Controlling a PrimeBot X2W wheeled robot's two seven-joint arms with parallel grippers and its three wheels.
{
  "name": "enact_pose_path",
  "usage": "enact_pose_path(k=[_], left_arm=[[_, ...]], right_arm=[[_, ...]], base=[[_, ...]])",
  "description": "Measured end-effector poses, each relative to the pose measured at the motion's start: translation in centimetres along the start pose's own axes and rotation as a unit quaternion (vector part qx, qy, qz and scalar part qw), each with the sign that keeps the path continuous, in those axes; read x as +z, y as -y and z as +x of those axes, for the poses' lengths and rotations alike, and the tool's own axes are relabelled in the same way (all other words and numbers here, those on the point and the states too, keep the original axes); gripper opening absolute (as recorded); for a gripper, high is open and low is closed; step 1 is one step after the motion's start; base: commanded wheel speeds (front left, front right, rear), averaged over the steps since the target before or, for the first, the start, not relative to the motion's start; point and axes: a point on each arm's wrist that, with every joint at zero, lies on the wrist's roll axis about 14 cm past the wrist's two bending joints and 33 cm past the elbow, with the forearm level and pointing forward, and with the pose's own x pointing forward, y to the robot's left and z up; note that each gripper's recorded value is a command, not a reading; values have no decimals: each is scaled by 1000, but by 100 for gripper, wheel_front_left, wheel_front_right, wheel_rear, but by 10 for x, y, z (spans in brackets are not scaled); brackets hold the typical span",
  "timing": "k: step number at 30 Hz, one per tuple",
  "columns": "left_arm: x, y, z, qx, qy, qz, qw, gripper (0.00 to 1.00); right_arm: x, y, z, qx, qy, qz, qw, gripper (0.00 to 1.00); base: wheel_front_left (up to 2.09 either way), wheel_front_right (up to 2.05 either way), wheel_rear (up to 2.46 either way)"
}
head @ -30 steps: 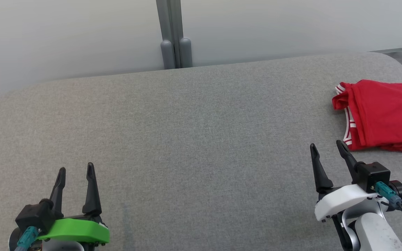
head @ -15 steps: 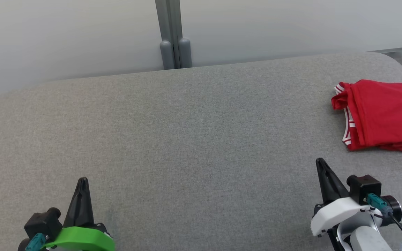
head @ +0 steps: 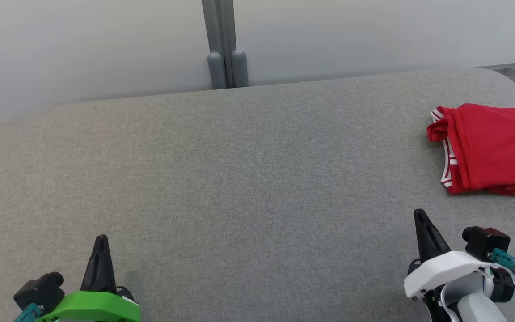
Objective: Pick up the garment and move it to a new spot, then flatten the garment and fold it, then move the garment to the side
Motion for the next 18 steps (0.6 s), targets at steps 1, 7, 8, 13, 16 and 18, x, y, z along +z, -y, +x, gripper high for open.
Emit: enact_pose_path(k=[1, 7, 8, 13, 16, 18], left_arm=[[0, -1, 0, 2, -1, -6, 1000, 0], [2, -4, 0, 11, -2, -54, 998, 0], [2, -4, 1, 12, -2, -61, 998, 0], [4, -5, 1, 17, -2, -95, 995, 0], [5, -6, 2, 19, -2, -117, 993, 0], [6, -6, 2, 20, -2, -128, 992, 0]], right_arm=[[1, 0, 0, -2, 1, 10, 1000, 0], [3, 3, 1, -12, 2, 62, 998, 0], [4, 3, 2, -13, 2, 71, 997, 0], [6, 5, 2, -19, 5, 111, 994, 0], [7, 5, 3, -21, 6, 134, 991, 0], [8, 6, 3, -23, 6, 151, 988, 0]], base=[[0, 0, 0], [0, 0, 0], [0, 0, 0], [0, 0, 0], [0, 0, 0], [0, 0, 0]])
